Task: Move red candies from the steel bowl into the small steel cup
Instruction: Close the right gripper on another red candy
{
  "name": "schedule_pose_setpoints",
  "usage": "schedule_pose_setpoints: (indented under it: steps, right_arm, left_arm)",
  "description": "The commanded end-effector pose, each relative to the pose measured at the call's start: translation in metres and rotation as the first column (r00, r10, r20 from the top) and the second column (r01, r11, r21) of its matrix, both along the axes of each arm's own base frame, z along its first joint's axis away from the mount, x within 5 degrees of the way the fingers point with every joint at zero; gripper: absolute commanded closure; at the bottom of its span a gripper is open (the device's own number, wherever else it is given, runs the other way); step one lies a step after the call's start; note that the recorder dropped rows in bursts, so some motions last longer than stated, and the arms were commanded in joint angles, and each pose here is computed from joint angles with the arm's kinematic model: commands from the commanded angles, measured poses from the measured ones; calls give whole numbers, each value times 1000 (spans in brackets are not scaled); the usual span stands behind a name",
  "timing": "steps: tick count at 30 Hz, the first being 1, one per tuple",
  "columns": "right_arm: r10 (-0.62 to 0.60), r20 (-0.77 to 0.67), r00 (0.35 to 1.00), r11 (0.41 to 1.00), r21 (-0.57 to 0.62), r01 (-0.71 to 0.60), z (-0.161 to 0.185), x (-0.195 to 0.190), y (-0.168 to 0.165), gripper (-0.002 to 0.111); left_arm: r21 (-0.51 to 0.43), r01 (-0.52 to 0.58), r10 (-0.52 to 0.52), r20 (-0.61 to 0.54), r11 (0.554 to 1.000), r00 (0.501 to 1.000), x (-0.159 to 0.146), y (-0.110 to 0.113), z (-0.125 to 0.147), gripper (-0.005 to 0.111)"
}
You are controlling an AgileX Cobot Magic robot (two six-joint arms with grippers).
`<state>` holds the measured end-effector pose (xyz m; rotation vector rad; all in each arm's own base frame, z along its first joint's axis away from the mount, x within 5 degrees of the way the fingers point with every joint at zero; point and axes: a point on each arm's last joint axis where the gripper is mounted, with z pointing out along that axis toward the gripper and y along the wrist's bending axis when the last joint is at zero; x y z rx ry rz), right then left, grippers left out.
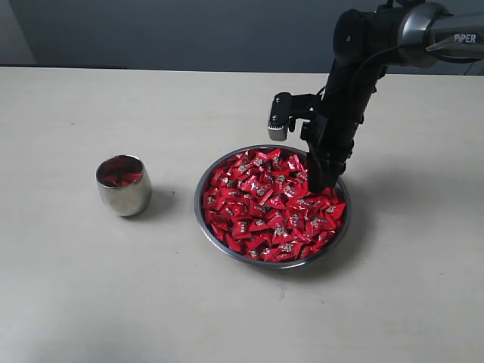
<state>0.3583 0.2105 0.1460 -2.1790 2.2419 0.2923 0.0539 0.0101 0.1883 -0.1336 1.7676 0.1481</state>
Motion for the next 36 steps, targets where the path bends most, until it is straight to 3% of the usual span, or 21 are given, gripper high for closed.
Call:
schedule_pose_setpoints:
  steps: [1, 17, 20, 25, 36]
  right_arm:
    - [4, 12, 1000, 1000, -8, -4, -4, 3, -1, 74]
    - [0, -21, 1000, 1000, -21, 0, -21, 4, 0, 75]
    - [-19, -28, 999, 1000, -26, 18, -23, 4, 0, 82]
    - [-18, -52, 998, 999, -38, 16, -26, 2, -1, 109]
    - [-48, -71, 996, 998, -43, 45, -23, 1, -1, 109]
  left_arm:
    - [-1, -1, 1, 3, 1000, 1000, 0, 0, -1, 106]
    - [-1, -1, 1, 3, 1000, 1000, 0, 0, -1, 106]
    - [-1, -1, 1, 3, 1000, 1000, 0, 0, -1, 106]
    - [-1, -1, 1, 3, 1000, 1000, 0, 0, -1, 106]
    - [-1, -1, 1, 3, 1000, 1000, 0, 0, -1, 106]
